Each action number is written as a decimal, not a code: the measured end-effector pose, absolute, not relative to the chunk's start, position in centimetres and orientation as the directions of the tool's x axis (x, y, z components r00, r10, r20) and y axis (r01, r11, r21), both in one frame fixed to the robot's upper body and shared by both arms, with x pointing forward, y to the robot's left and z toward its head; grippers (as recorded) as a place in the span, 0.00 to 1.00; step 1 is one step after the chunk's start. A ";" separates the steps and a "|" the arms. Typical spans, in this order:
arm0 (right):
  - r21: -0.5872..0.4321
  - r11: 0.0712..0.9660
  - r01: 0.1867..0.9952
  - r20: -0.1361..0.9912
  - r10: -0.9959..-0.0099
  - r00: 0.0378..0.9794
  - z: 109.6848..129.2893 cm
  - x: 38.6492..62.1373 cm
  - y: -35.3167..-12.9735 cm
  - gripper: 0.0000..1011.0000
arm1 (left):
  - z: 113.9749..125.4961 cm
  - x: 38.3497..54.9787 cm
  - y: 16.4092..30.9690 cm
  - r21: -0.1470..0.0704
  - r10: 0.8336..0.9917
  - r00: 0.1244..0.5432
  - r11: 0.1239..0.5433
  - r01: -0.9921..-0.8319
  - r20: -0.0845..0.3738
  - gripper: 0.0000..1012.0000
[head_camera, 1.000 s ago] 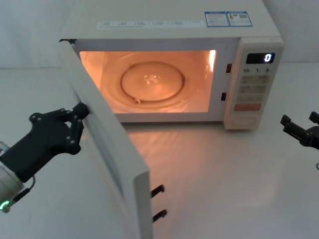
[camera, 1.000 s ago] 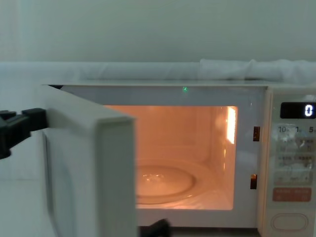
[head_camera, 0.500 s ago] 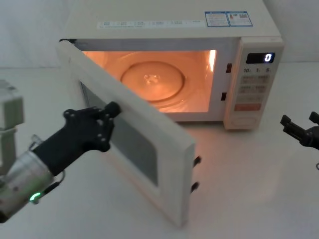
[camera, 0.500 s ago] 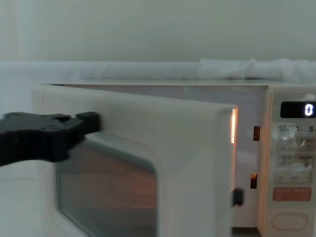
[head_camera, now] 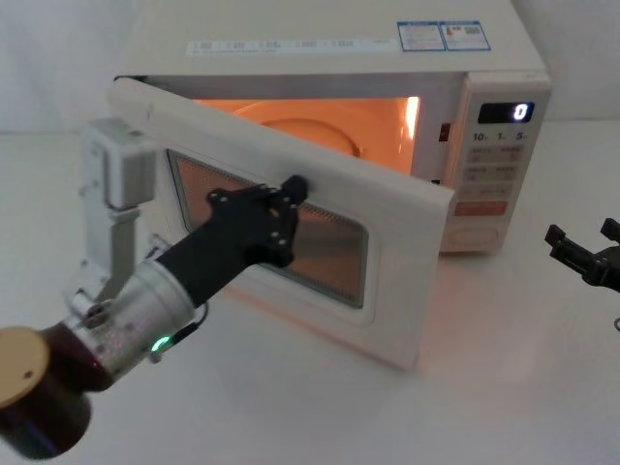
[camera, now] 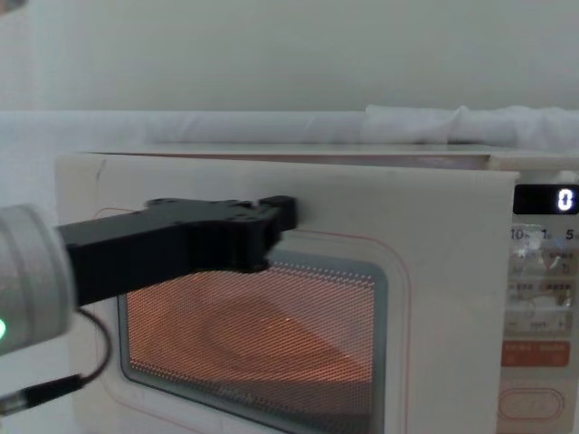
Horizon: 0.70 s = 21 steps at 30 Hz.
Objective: Press the button to open the microwave door with one hand; close the microwave door with the other hand.
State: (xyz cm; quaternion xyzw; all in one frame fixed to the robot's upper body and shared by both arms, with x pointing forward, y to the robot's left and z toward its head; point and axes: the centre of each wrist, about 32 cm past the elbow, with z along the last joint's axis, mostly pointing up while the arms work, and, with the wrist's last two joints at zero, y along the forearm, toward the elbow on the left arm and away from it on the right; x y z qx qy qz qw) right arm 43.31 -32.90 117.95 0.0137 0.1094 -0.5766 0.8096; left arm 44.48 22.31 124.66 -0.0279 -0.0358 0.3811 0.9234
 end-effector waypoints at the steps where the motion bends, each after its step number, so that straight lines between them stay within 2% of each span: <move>1: -0.104 0.335 0.937 -0.193 -0.931 0.311 118.0 43.3 -32.9 0.99 | 124.7 44.6 22.1 -0.079 0.703 0.709 0.710 -0.699 0.045 0.00; 5: -0.104 0.335 0.937 -0.193 -0.931 0.311 118.0 43.3 -32.9 0.99 | 124.9 45.3 21.0 -0.077 0.692 0.720 0.721 -0.688 0.049 0.00; 8: -0.104 0.335 0.937 -0.193 -0.931 0.311 118.0 43.3 -32.9 0.99 | 125.0 45.5 20.6 -0.073 0.692 0.720 0.722 -0.688 0.050 0.00; 12: -0.104 0.335 0.937 -0.193 -0.931 0.311 118.0 43.3 -32.9 0.99 | 125.1 45.9 20.1 -0.069 0.698 0.714 0.716 -0.695 0.051 0.00; 21: -0.104 0.335 0.937 -0.193 -0.931 0.311 118.0 43.3 -32.9 0.99 | 125.3 46.4 18.9 -0.062 0.725 0.687 0.689 -0.722 0.053 0.00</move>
